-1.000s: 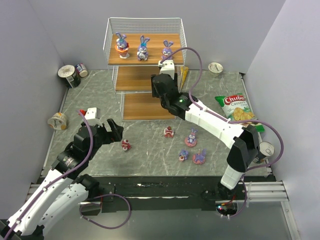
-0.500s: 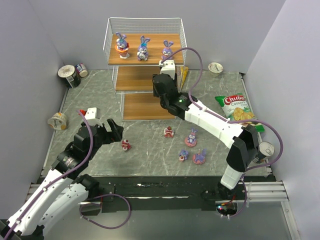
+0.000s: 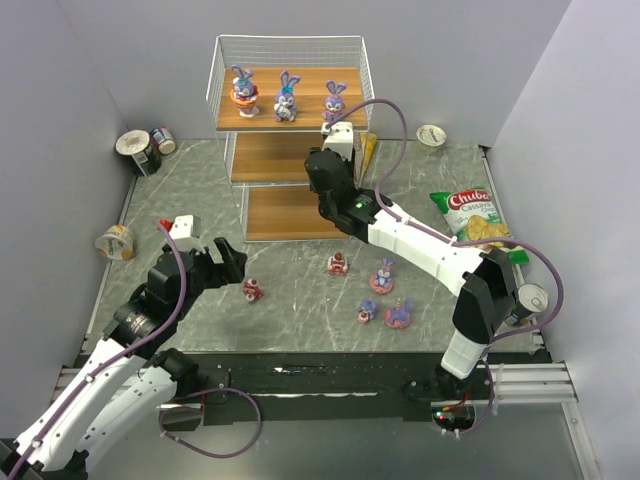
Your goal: Place and organize the plastic toys onto the shelf
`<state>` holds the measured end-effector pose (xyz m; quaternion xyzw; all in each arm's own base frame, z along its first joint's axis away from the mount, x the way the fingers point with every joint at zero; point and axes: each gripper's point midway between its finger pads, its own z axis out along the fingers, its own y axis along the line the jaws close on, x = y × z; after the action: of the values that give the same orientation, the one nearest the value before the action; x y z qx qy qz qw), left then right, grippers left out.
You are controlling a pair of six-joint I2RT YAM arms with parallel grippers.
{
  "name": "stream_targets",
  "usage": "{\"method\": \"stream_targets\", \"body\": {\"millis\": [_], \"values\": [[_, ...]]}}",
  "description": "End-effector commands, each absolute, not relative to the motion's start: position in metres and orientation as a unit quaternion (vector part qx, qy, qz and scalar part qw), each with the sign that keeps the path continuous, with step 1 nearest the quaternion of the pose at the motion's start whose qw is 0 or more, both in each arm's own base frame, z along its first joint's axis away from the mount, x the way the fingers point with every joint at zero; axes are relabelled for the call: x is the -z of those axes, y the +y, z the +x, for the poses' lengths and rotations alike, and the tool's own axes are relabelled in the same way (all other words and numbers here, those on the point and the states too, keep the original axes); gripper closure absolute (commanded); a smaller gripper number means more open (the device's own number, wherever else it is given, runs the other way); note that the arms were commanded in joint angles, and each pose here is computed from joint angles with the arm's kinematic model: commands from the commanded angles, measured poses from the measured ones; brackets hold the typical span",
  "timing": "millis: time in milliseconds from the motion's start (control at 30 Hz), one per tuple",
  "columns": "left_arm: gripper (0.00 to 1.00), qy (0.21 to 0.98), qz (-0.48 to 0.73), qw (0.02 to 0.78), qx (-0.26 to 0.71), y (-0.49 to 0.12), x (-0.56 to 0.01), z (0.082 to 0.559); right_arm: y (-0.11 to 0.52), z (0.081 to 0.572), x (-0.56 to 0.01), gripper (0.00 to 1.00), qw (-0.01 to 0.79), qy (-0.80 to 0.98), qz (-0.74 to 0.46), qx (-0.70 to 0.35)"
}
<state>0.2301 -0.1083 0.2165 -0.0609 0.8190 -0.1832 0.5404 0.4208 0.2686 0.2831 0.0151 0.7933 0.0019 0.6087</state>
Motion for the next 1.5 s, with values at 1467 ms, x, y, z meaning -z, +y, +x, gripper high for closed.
{"method": "stream_targets", "body": {"millis": [1467], "values": [[0.03,0.85,-0.154,0.471,0.181,-0.103,-0.195,0.218,0.317,0.226,-0.253,0.16,0.462,0.862,-0.007,-0.206]]}}
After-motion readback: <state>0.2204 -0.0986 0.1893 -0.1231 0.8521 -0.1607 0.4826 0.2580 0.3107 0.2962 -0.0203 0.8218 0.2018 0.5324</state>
